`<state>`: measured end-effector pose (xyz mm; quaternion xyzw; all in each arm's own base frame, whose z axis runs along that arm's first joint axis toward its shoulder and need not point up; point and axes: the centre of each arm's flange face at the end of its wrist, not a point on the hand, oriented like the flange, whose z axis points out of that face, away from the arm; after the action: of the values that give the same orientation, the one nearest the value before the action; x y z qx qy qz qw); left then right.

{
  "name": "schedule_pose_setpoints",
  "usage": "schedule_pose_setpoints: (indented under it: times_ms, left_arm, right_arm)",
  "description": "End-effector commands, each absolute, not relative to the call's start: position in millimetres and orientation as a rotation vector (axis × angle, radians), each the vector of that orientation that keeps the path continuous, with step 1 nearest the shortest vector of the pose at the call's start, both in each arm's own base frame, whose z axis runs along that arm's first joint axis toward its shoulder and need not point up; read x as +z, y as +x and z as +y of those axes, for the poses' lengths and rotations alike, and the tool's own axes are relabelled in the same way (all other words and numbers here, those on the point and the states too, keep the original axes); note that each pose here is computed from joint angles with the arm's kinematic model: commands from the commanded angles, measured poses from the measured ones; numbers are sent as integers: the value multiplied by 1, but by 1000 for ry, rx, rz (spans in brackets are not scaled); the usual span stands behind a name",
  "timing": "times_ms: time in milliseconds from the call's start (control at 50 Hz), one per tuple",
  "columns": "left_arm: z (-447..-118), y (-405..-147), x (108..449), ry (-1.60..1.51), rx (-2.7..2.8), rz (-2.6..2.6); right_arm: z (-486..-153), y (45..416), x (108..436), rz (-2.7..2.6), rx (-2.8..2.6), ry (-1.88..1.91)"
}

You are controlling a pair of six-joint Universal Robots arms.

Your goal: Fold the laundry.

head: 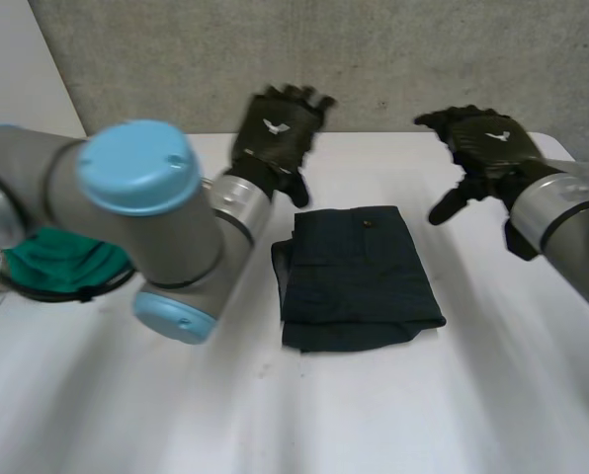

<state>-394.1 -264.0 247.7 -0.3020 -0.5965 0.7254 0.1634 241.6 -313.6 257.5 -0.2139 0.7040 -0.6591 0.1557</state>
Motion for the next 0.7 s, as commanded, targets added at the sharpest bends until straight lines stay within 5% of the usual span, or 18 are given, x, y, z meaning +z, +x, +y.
schedule_pose_setpoints:
  times_ms: [20, 180, 440, 600, 700]
  left_arm:
    - [-258, -425, 203, -934, 1863, -1778]
    - [-259, -415, 159, -972, 1734, -2042]
    - [-250, -387, 134, -1131, 1643, -2322]
    - [-241, -389, 137, -1147, 1629, -2305]
    - [-240, -389, 185, -1082, 1747, -2205]
  right_arm:
    - [-326, 237, 232, 2150, -1807, -693]
    - [-329, 249, 191, 2204, -1548, -763]
    - [-330, 272, 134, 2259, -1417, -926]
    - [-325, 275, 142, 2272, -1511, -1083]
    - [-319, 272, 173, 2228, -1620, -1073]
